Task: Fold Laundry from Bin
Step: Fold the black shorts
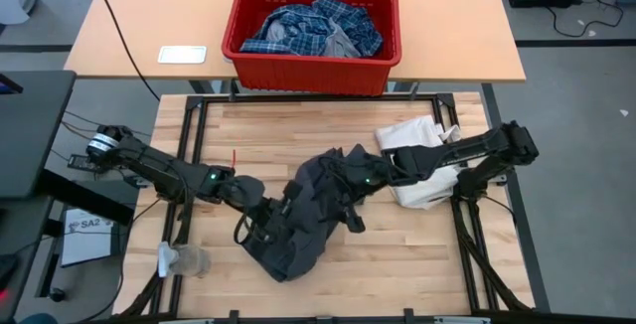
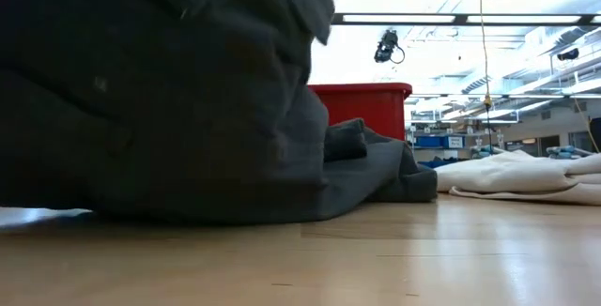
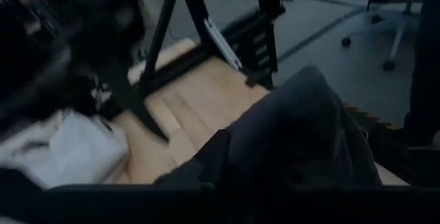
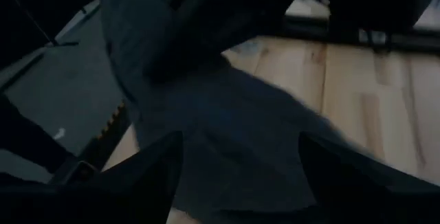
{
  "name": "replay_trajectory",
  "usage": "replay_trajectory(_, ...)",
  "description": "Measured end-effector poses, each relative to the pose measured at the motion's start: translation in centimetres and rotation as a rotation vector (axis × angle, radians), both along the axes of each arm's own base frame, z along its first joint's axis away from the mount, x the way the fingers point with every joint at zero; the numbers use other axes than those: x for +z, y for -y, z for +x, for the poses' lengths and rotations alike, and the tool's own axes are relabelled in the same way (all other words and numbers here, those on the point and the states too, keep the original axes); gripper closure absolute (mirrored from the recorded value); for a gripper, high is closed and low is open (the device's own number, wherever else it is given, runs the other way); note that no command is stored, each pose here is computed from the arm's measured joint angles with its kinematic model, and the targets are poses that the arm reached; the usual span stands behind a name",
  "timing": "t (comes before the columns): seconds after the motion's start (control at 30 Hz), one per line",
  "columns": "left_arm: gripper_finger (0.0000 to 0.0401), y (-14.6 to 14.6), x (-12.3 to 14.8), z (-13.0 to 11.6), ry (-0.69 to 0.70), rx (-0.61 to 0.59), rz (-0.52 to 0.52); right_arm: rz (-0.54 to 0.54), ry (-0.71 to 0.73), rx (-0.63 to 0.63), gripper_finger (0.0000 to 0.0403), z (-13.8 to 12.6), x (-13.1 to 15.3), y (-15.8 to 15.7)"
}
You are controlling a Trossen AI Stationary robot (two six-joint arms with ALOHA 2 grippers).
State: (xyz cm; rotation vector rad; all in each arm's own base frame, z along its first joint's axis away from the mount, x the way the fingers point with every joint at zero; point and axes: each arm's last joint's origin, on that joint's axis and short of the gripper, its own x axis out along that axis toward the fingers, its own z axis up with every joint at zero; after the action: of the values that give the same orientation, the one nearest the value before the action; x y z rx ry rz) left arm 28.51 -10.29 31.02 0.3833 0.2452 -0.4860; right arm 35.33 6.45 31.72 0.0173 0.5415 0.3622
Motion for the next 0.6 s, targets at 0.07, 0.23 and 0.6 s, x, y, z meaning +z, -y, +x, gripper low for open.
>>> replay_trajectory(0.07,0.0334,0.0,0.1,0.0,0.009,0.001,-0.003,-0.033,0.049,0.027,0.0107,0.4,0.0,0.2)
replay_trajectory(0.23,0.0323,-0.1,0.2,0.1,-0.013,0.058,-0.072,-0.031,0.134,0.045,0.0108,0.9,0.6,0.3)
replay_trajectory(0.6,0.0319,-1.4,1.2,0.8,0.012,0.176,-0.301,0.048,0.038,0.012,0.0108,-0.2,0.7,-1.0)
